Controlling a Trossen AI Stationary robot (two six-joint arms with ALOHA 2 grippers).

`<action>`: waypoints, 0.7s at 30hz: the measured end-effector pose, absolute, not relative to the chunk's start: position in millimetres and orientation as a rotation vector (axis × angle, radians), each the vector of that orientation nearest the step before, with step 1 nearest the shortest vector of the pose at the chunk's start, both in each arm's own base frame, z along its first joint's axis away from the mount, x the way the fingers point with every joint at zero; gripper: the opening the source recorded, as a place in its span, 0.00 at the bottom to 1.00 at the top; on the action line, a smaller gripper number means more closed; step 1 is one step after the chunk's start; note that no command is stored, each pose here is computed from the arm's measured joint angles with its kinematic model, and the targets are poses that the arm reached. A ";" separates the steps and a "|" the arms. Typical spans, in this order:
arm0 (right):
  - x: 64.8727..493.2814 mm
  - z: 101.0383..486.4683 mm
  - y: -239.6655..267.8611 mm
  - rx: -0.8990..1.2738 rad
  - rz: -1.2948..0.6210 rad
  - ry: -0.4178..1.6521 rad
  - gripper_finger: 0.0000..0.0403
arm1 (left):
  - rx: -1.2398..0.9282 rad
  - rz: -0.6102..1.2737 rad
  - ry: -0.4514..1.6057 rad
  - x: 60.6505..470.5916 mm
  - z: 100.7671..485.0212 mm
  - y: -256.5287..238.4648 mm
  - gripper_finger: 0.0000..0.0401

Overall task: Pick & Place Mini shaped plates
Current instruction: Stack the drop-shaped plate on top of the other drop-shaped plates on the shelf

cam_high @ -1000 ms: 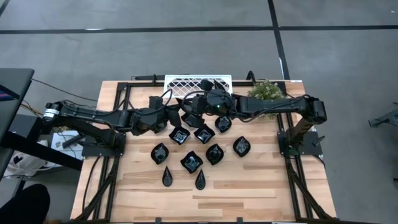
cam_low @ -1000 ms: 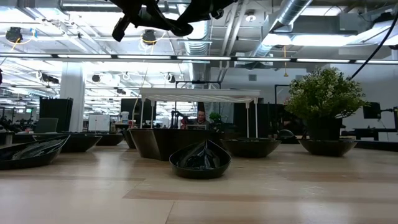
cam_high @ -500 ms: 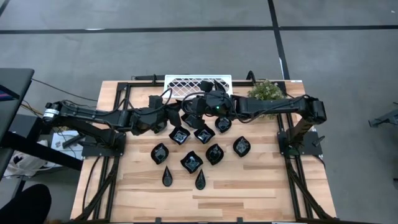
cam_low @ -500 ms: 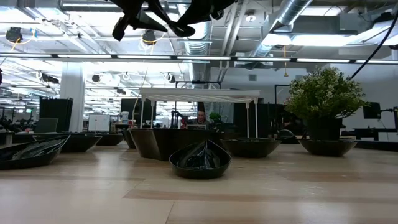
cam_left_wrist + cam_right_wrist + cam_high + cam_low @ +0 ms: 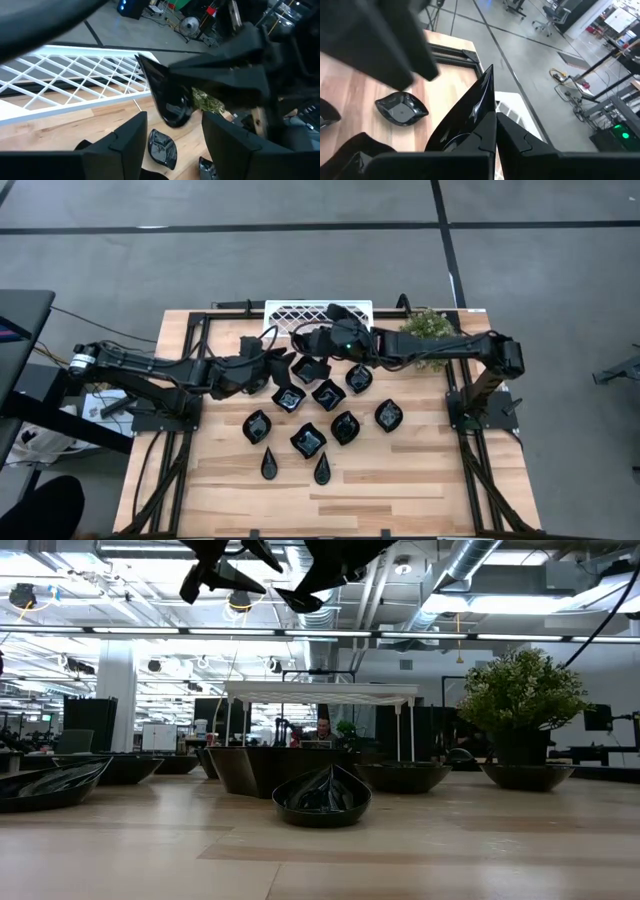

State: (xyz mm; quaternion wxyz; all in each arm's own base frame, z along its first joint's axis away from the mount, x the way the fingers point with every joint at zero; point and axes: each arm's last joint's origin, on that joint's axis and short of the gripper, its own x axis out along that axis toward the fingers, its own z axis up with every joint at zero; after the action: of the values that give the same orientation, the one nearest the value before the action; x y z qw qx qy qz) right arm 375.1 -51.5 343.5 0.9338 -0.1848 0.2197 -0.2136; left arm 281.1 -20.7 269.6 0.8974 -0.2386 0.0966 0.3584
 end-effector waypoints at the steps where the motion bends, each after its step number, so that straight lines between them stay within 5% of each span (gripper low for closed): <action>1: 374.7 343.3 -54.1 -0.368 -0.445 0.450 0.00 | -0.494 0.739 0.201 281.0 269.6 -21.7 0.48; 21: 349.7 330.1 -126.4 -0.162 -0.649 0.591 0.00 | -0.370 0.715 0.257 280.3 268.7 -24.2 0.49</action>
State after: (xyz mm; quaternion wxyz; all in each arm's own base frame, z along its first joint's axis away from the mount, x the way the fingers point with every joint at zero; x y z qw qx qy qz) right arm 349.7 -126.4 330.1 0.9020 -0.0785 0.2857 -0.3140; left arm 280.3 -24.2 268.7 0.9121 -0.1795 0.1249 0.3469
